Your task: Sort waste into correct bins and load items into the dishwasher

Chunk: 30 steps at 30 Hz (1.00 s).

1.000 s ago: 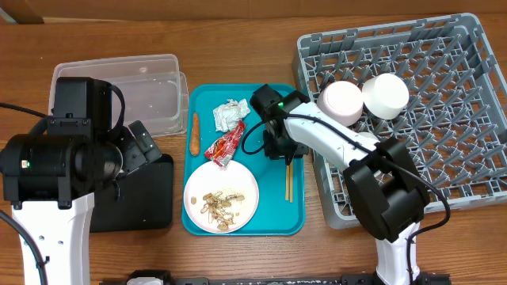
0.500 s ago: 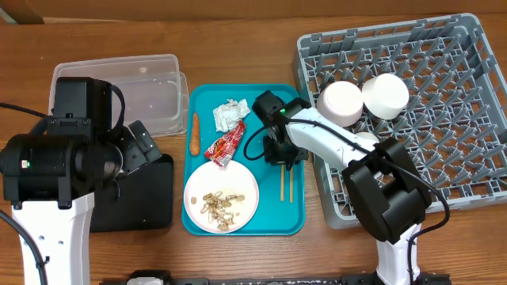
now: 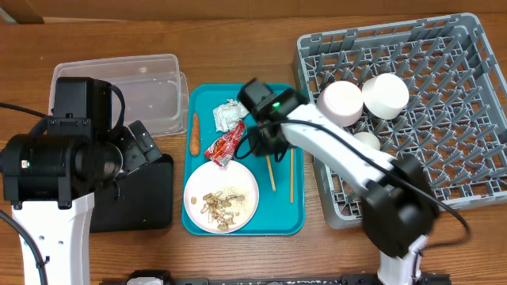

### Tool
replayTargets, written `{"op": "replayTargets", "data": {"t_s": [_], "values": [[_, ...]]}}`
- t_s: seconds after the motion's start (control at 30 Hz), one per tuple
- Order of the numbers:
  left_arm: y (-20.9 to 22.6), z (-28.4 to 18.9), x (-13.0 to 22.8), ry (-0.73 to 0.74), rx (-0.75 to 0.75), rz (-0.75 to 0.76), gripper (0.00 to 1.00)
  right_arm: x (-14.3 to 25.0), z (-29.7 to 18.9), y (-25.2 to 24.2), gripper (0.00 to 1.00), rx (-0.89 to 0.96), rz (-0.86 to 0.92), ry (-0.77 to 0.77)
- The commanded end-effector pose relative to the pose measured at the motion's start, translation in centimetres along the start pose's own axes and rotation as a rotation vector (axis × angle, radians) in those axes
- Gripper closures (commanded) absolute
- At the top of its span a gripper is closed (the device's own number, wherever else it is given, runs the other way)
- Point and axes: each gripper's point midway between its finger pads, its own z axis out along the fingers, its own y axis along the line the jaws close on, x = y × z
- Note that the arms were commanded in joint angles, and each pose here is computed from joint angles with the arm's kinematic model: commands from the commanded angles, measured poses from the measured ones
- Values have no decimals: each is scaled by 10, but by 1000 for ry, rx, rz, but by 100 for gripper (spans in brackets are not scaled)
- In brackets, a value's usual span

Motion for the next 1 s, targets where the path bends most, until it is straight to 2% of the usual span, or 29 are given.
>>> {"op": "replayTargets", "data": {"t_s": [0.0, 0.1, 0.2, 0.33, 0.47, 0.63, 0.7, 0.8, 0.97], "values": [[2, -1, -4, -12, -7, -11, 0, -41, -82, -14, 96, -42, 12, -230], [2, -1, -4, -12, -7, -11, 0, -53, -105, -42, 96, -21, -23, -290], [2, -2, -4, -12, -7, -11, 0, -59, -105, -74, 96, 22, -57, -284], [2, -1, -4, -12, -7, -11, 0, -63, -80, -111, 96, 83, -153, -222], [2, -1, -4, -12, -7, -11, 0, -63, -50, -128, 96, 120, -195, -170], [2, -1, -4, -12, -7, -11, 0, -66, -37, -145, 96, 205, -189, -149], [2, -2, -4, -12, -7, -11, 0, -66, -37, -145, 90, 206, -192, -149], [2, -1, -4, -12, -7, -11, 0, -60, -40, -143, 69, 205, -189, -130], [2, -1, -4, -12, -7, -11, 0, -46, -56, -111, 66, 94, -129, -115]]}}
